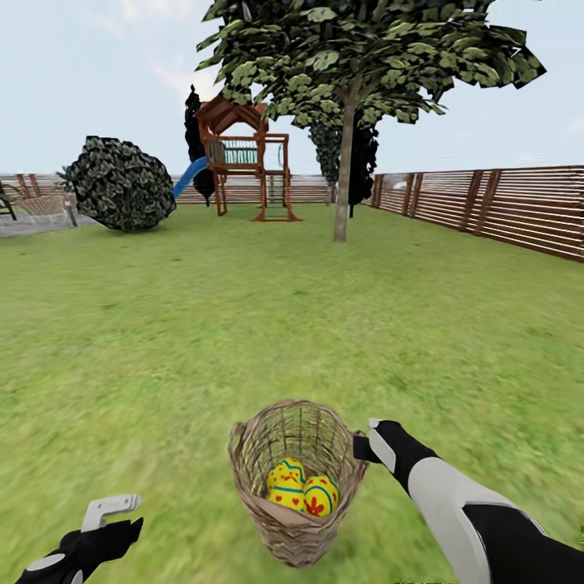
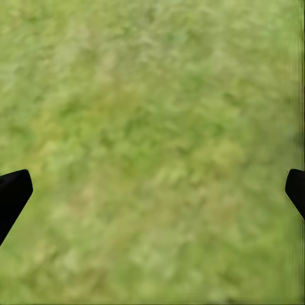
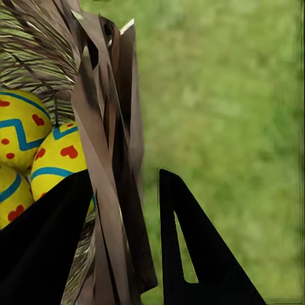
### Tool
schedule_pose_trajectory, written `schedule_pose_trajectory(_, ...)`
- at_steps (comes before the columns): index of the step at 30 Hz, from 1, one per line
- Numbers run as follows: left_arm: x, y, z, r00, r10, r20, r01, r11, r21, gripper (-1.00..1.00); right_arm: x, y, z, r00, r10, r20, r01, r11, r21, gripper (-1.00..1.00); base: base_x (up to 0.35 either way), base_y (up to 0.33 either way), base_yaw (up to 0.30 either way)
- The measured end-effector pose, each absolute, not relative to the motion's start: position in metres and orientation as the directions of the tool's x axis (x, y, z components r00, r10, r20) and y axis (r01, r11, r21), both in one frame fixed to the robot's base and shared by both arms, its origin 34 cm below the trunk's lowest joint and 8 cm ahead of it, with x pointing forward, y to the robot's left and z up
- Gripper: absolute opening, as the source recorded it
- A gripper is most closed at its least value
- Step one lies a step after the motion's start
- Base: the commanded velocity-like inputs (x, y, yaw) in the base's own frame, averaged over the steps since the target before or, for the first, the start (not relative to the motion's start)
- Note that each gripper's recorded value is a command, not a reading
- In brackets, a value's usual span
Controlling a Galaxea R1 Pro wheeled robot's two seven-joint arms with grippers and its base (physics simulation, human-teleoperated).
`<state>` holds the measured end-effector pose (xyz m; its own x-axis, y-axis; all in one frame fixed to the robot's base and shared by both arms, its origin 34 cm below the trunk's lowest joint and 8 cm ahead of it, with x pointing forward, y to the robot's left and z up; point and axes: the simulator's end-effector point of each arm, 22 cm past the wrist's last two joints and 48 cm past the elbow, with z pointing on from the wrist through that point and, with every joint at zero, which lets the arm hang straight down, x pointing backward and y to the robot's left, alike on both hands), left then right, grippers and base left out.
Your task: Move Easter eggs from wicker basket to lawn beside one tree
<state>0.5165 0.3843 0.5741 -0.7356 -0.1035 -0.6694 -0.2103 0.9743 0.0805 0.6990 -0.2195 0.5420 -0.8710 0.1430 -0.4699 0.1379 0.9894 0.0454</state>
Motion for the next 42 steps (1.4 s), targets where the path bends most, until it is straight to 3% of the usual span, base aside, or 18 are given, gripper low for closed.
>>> schedule_pose_trajectory(25,0.529,0.385,0.635,-0.711,-0.1,-0.696,-0.212,0.974,0.077,1.0,0.709,-0.221,0.605,-0.86,0.142,-0.489,0.138,0.989,0.046,-1.0,0.0,0.0,-0.226)
schedule_pose_trajectory(33,0.531,0.383,0.641,-0.704,-0.101,-0.703,-0.206,0.976,0.067,1.0,0.71,-0.221,0.61,-0.86,0.142,-0.49,0.137,0.989,0.046,-1.0,0.014,0.0,-0.028)
schedule_pose_trajectory(42,0.535,0.384,0.646,-0.686,-0.088,-0.723,-0.202,0.977,0.073,1.0,0.71,-0.221,0.61,-0.859,0.143,-0.491,0.138,0.989,0.047,-1.0,0.292,0.0,0.0)
